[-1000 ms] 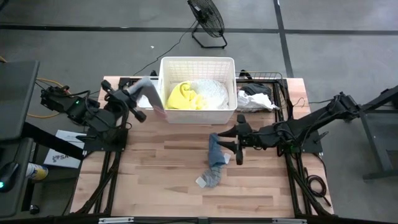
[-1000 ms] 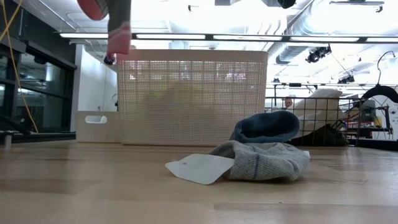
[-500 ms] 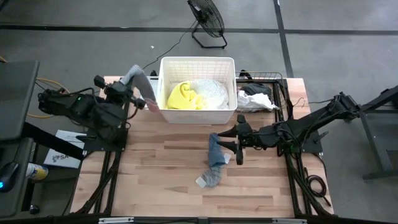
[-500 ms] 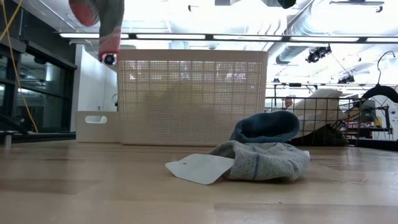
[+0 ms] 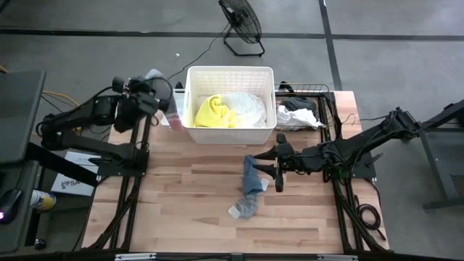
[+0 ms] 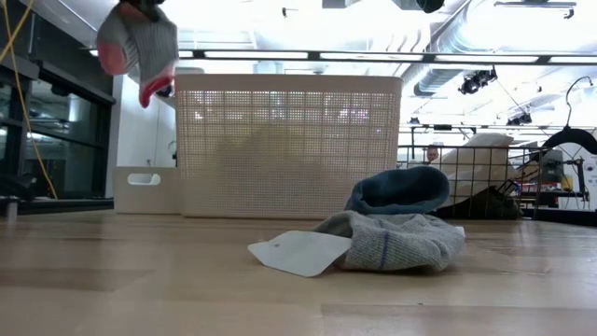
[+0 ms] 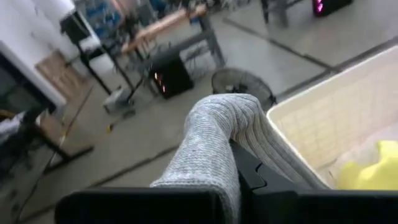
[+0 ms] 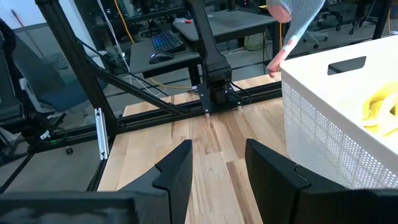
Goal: Pick & Place Cloths
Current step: Put the pink and gray sock into the white bin
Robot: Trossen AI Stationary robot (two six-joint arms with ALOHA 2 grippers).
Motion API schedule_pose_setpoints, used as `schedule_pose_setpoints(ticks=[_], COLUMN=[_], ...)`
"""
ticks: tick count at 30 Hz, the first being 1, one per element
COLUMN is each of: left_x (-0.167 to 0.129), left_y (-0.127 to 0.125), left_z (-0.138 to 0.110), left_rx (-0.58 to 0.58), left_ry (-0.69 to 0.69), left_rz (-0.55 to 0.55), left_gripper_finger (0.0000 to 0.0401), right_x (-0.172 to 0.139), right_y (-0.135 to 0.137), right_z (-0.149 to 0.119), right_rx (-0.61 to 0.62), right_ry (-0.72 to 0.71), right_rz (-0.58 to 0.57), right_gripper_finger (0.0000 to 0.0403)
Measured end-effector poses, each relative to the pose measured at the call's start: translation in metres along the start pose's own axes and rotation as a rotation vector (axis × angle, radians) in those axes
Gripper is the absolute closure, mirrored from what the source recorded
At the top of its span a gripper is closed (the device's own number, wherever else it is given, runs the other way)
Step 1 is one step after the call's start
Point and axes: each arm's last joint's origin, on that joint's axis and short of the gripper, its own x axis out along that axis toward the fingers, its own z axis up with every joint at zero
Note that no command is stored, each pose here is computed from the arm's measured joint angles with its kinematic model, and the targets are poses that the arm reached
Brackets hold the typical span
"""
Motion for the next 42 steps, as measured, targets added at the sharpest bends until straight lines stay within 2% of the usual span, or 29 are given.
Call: schedule_pose_setpoints(ticks=[4, 13, 16, 20, 25, 34, 42], left_x=[0.014, 0.048, 0.059, 0.074, 0.093, 0.127, 0.145], left_y=[0.004, 0.010, 0.006, -0.004, -0.013, -0.007, -0.007], left_z=[-0.001, -0.008, -0.008, -0.005, -0.001, -0.009, -0.015], left_rx=[-0.018, 0.014, 0.037, 0.090, 0.129, 0.066, 0.021], left_ry=[0.077, 0.246, 0.289, 0.316, 0.329, 0.451, 0.515], left_rz=[0.017, 0.141, 0.131, 0.066, -0.074, -0.215, -0.359], left_gripper_finger=[0.0401, 0.0401, 0.0401, 0.0401, 0.0401, 0.0401, 0.0401], right_x=[0.000, 0.000, 0.000, 0.000, 0.000, 0.000, 0.000], right_y=[0.000, 0.000, 0.000, 0.000, 0.000, 0.000, 0.000], right_z=[0.000, 0.000, 0.000, 0.000, 0.000, 0.000, 0.000], right_rx=[-0.001, -0.001, -0.002, -0.002, -0.002, 0.001, 0.001], right_ry=[0.000, 0.000, 0.001, 0.002, 0.003, 0.003, 0.003], right_rz=[0.000, -0.001, -0.001, -0.001, -0.002, -0.002, -0.002], right_gripper_finger=[0.0263, 0.0263, 0.0263, 0.0263, 0.0263, 0.0263, 0.0263])
